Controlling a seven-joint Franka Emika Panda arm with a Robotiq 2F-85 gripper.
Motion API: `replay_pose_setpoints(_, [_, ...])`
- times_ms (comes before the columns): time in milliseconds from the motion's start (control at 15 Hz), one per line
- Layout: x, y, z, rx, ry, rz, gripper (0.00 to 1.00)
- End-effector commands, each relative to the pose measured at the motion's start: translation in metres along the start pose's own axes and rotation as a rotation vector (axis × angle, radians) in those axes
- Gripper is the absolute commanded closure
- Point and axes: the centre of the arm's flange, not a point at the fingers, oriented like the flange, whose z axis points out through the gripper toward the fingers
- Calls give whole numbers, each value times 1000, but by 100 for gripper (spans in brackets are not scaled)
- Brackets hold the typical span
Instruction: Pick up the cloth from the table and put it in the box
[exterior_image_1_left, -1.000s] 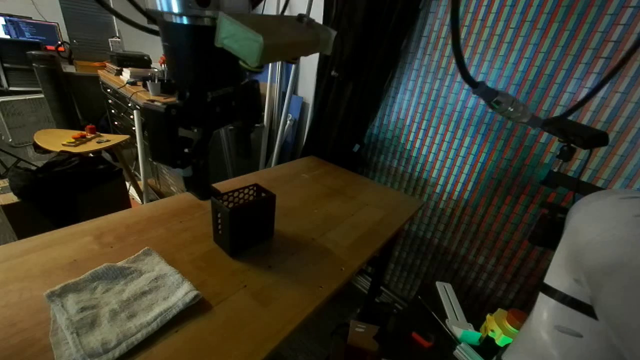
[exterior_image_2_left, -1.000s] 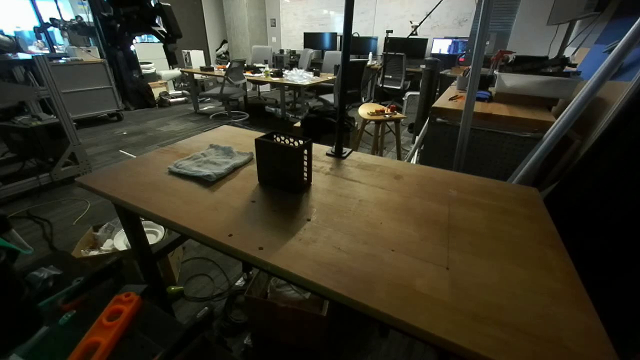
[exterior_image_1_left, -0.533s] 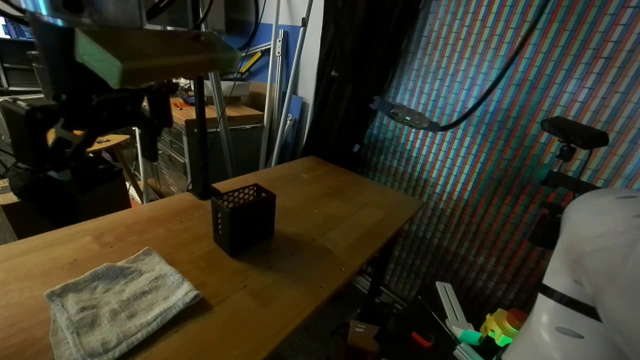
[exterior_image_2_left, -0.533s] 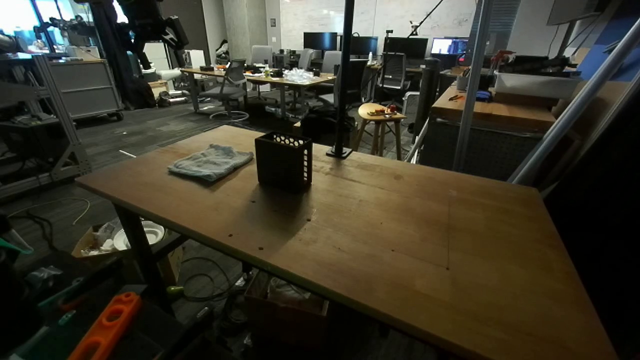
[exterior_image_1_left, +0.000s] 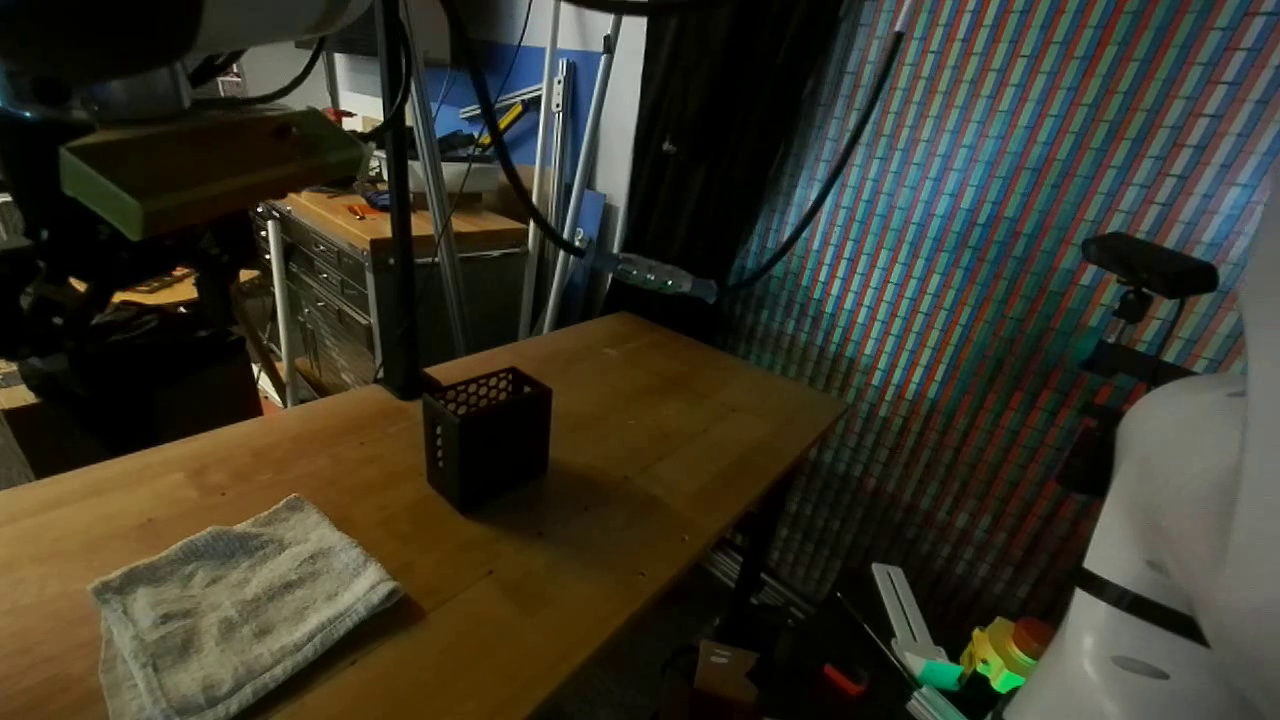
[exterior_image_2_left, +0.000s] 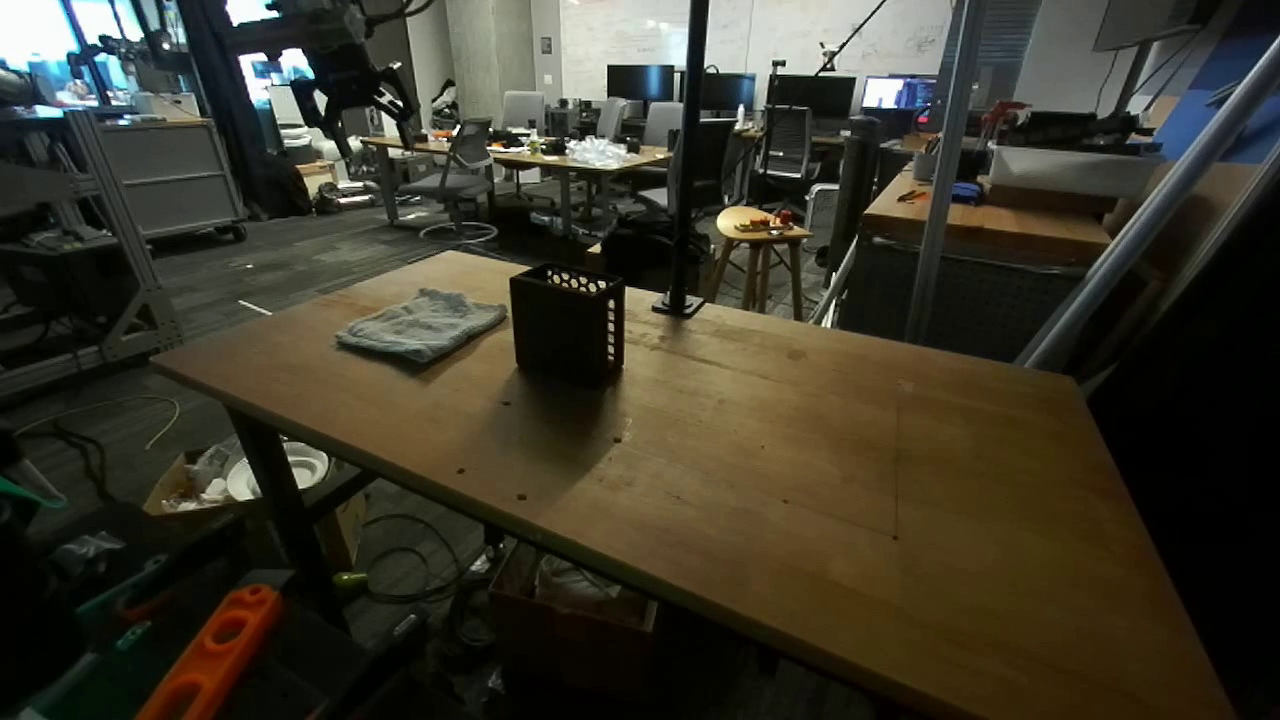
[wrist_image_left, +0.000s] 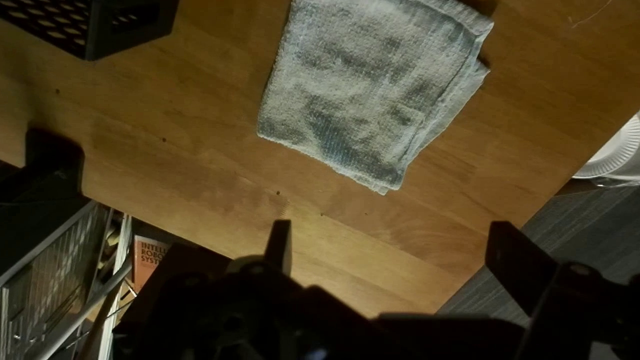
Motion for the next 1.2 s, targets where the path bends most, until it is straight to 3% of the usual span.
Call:
replay_pose_setpoints(0, [40, 10, 37, 28, 28, -22, 0])
replay_pose_setpoints(333, [50, 17, 110, 100, 33, -36, 0])
replay_pose_setpoints(600, [39, 16, 160, 157, 18, -43, 0])
replay_pose_setpoints(1133, [17, 4, 221, 229, 0, -193, 0])
